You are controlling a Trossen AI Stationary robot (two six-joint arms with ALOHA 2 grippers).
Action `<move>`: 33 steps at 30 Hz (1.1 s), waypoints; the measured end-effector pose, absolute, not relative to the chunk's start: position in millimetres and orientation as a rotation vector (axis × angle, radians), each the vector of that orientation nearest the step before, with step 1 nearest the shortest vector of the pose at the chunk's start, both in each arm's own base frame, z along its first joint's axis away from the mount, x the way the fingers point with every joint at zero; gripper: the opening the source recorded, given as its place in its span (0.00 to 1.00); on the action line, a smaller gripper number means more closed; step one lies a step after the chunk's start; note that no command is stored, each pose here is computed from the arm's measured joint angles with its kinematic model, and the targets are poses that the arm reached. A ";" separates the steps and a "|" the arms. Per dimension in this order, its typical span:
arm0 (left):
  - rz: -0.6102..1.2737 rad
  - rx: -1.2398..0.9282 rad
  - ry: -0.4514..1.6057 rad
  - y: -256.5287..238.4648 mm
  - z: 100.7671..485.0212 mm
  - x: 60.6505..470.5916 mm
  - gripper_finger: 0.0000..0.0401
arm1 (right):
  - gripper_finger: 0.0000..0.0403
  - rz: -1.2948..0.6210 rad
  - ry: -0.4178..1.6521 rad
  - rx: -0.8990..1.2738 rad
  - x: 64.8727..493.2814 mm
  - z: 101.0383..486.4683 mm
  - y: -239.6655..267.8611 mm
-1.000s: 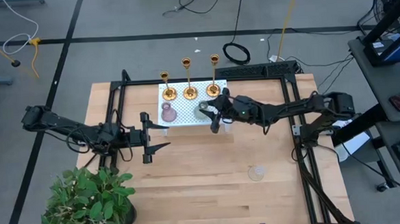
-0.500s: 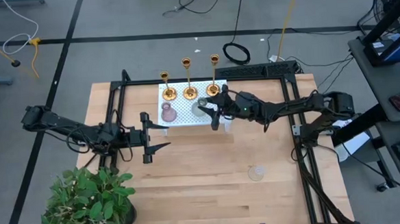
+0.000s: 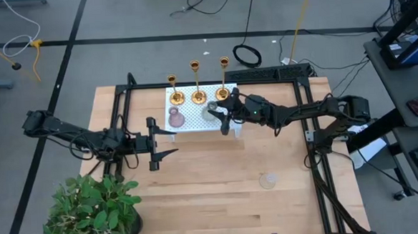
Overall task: Pick & Place candle stick holders
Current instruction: Put the green glass candle holder on the shelf aligned with the other glass candle holder
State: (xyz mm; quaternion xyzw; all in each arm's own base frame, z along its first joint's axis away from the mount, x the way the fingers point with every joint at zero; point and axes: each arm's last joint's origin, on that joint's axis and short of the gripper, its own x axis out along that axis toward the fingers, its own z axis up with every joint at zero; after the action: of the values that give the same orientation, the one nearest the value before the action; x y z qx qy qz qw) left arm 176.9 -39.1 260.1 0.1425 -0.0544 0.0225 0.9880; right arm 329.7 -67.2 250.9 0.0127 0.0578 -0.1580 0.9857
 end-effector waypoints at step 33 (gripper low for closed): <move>0.043 0.254 -0.109 -39.1 260.0 176.9 0.66 | 0.57 -0.316 0.235 -0.033 313.3 259.3 -64.2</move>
State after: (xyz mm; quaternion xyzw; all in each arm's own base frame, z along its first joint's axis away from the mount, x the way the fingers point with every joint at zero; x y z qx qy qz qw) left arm 176.9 -39.1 260.0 0.1268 -0.0544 0.0215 0.9902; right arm 313.3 -64.2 259.3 -0.0165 0.1168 -0.1569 0.9805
